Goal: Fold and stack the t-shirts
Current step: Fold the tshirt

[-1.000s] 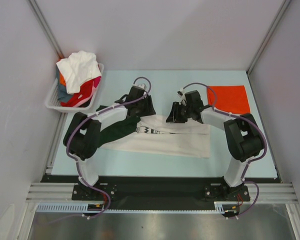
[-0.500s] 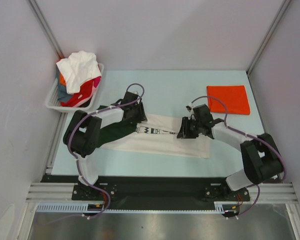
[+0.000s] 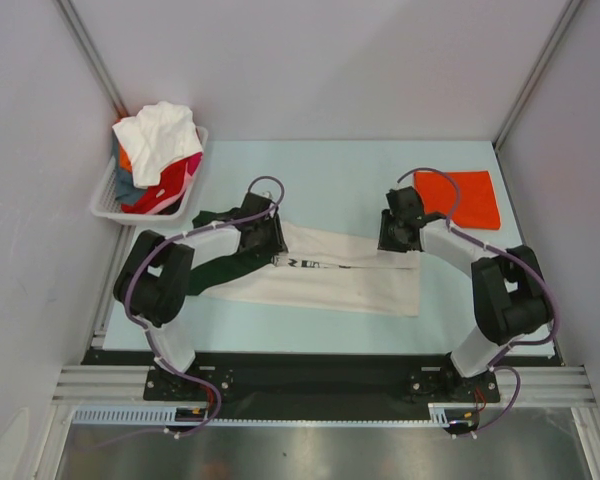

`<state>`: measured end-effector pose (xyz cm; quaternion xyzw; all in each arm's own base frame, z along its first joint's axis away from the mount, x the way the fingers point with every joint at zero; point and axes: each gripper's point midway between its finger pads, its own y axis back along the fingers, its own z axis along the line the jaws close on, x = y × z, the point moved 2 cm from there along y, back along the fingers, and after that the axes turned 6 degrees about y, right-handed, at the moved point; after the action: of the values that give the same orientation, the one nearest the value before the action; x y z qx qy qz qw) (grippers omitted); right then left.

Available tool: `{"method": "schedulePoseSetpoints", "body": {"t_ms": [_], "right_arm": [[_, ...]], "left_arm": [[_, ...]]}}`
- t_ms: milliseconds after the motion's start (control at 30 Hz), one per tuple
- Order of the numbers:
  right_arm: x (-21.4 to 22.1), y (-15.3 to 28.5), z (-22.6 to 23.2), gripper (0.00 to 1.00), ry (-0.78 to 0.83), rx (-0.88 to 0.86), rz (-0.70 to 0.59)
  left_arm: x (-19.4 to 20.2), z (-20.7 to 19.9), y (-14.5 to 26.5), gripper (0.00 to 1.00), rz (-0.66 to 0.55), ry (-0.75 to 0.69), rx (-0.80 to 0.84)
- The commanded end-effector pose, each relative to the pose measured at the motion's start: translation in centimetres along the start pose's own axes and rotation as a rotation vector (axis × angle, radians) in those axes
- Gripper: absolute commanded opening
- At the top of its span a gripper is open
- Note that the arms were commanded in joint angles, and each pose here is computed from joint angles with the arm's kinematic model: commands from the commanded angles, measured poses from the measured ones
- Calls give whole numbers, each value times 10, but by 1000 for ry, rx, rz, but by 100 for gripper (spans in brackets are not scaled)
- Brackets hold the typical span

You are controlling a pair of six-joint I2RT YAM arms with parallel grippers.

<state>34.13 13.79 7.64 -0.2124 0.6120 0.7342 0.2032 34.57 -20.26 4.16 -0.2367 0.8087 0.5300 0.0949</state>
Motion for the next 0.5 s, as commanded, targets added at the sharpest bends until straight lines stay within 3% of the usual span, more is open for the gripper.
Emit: {"method": "schedulePoseSetpoints", "body": {"t_ms": [0,200,467], "right_arm": [[-13,-3,-22,31,48,197,-10],[12,-3,-34,29,158,369,64],[53,33,-39,26,172,384,100]], "left_arm": [[3,-1,13,39,-6,-40,16],[12,5,14,37,6,-44,14],[16,13,8,36,28,-45,4]]}}
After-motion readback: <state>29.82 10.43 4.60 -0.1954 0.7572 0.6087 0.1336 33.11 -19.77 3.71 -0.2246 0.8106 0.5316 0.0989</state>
